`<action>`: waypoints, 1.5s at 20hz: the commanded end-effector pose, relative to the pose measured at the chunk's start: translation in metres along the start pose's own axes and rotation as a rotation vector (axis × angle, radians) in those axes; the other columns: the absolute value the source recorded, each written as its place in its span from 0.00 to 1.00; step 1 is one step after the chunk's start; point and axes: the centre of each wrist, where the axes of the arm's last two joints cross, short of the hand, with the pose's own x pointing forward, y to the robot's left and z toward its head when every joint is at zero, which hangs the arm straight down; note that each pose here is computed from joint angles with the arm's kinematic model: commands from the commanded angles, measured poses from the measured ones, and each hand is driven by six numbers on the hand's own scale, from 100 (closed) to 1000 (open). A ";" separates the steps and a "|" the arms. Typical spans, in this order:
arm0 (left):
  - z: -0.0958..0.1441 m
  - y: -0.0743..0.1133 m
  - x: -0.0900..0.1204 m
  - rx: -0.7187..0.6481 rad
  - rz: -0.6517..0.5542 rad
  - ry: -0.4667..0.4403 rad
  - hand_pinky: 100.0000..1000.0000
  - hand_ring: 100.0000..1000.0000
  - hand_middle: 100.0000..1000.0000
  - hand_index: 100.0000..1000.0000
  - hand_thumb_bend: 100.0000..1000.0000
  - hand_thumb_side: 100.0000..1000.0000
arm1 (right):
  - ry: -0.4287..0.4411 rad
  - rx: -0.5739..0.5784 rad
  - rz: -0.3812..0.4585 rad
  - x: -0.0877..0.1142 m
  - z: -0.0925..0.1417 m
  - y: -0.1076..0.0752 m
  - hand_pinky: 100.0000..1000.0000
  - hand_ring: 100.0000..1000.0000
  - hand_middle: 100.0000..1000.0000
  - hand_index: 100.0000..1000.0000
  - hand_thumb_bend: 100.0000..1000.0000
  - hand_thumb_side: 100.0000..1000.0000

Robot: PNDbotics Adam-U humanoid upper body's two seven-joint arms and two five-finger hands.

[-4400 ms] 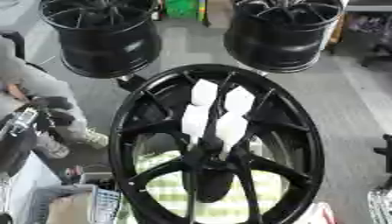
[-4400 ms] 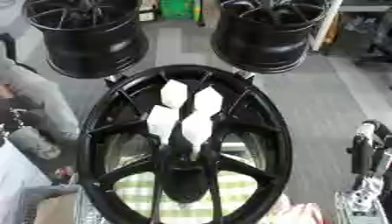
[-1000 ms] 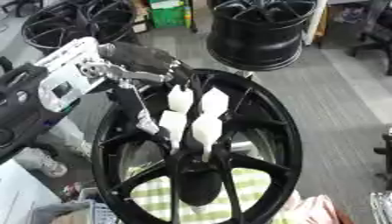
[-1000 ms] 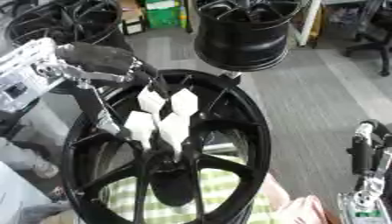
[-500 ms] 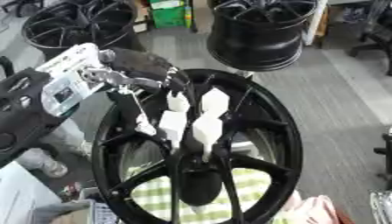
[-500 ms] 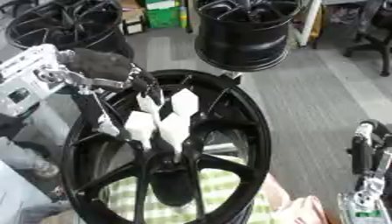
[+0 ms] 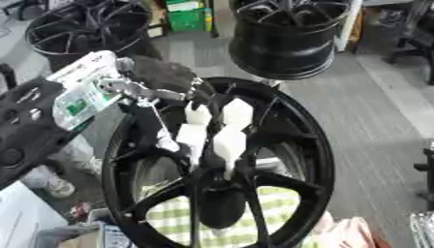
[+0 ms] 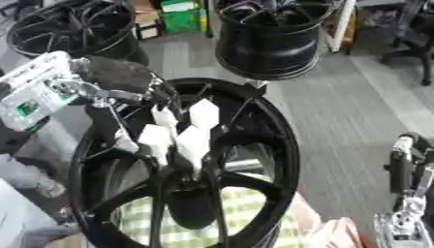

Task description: Pull the pin out of the wheel hub.

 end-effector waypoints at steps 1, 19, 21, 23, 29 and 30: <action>0.002 -0.002 0.001 -0.381 -0.246 -0.254 0.57 0.54 0.66 0.79 0.40 0.42 | -0.030 0.002 0.008 0.005 -0.006 -0.003 0.41 0.65 0.74 0.79 0.00 0.76; 0.016 0.020 0.006 -0.316 -0.285 -0.255 0.39 0.37 0.57 0.77 0.39 0.38 | -0.030 0.001 0.011 0.004 -0.006 -0.004 0.41 0.65 0.74 0.79 0.00 0.76; 0.015 0.018 0.006 -0.322 -0.282 -0.257 0.40 0.37 0.57 0.77 0.38 0.38 | -0.030 0.002 0.010 0.004 -0.006 -0.004 0.41 0.65 0.74 0.79 0.00 0.76; 0.012 0.015 0.006 -0.334 -0.277 -0.260 0.40 0.38 0.57 0.77 0.37 0.38 | -0.031 0.003 0.010 0.005 -0.006 -0.004 0.41 0.65 0.74 0.79 0.00 0.76; 0.005 0.002 0.003 -0.363 -0.254 -0.260 0.38 0.36 0.58 0.77 0.31 0.34 | -0.032 0.004 0.008 0.005 -0.006 -0.003 0.41 0.65 0.74 0.79 0.00 0.76; 0.003 0.000 0.003 -0.366 -0.250 -0.261 0.38 0.36 0.58 0.77 0.30 0.34 | -0.032 0.005 0.007 0.005 -0.006 -0.003 0.41 0.65 0.74 0.79 0.00 0.76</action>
